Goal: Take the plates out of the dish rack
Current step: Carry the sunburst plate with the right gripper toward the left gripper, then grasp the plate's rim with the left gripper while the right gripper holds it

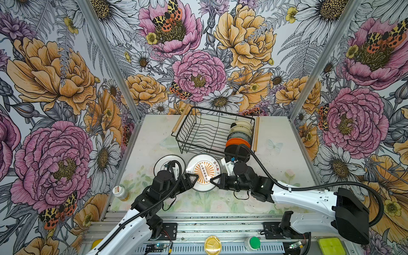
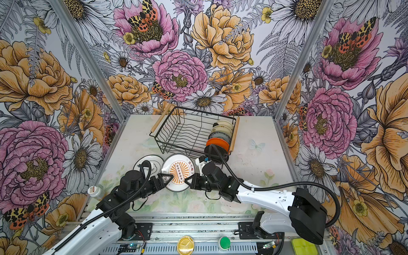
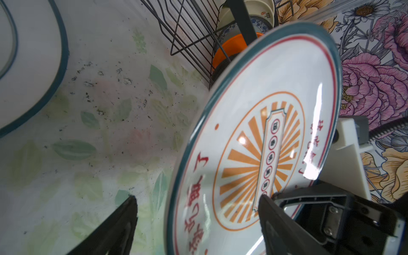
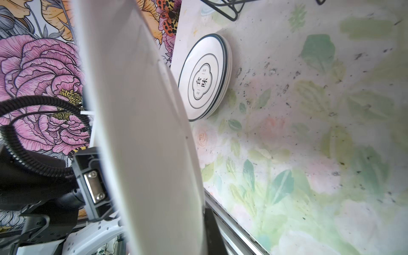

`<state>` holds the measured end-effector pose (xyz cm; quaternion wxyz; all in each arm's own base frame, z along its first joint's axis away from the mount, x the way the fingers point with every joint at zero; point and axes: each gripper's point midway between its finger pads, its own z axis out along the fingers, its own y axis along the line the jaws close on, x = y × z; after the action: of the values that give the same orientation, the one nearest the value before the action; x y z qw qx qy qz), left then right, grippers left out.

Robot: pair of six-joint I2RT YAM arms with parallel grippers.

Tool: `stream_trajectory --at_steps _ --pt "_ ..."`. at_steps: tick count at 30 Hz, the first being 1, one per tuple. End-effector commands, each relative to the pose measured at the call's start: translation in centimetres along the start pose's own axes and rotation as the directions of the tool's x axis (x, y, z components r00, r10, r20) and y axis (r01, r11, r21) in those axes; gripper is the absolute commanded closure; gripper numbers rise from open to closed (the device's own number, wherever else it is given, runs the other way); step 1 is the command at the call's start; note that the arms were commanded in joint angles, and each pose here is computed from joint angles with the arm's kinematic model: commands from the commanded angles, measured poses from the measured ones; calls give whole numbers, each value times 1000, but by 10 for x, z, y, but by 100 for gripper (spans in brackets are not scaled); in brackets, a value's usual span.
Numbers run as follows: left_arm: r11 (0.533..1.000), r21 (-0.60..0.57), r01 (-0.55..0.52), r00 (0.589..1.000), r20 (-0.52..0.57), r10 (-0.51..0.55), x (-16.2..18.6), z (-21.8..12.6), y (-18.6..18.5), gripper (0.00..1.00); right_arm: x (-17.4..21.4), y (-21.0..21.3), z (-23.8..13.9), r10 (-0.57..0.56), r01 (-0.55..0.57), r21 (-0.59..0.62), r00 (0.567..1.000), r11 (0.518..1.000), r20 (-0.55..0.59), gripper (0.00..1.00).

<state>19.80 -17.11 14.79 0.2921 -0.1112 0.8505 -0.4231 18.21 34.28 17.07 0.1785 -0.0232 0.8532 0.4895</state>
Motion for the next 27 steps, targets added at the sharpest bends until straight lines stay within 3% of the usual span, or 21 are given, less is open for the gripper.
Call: stream_trajectory --at_steps 1,9,14,20,27 --pt "999 32 -23 1000 1 23 1 1 -4 23 -16 40 -3 0 7 -138 999 990 49 100" --pt "995 98 -1 1000 6 0 -3 -3 -17 49 -15 42 5 21 -15 -162 999 987 34 100" --pt "992 124 -1 1000 6 0 -5 -5 -24 64 -13 43 11 32 -28 -183 999 983 18 95" --pt "992 119 35 999 -11 -34 -6 -5 -23 74 -14 43 16 38 -34 -184 999 982 15 90" --pt "994 109 26 999 -31 -23 -5 -2 -22 85 -17 45 20 30 -26 -183 999 983 16 78"
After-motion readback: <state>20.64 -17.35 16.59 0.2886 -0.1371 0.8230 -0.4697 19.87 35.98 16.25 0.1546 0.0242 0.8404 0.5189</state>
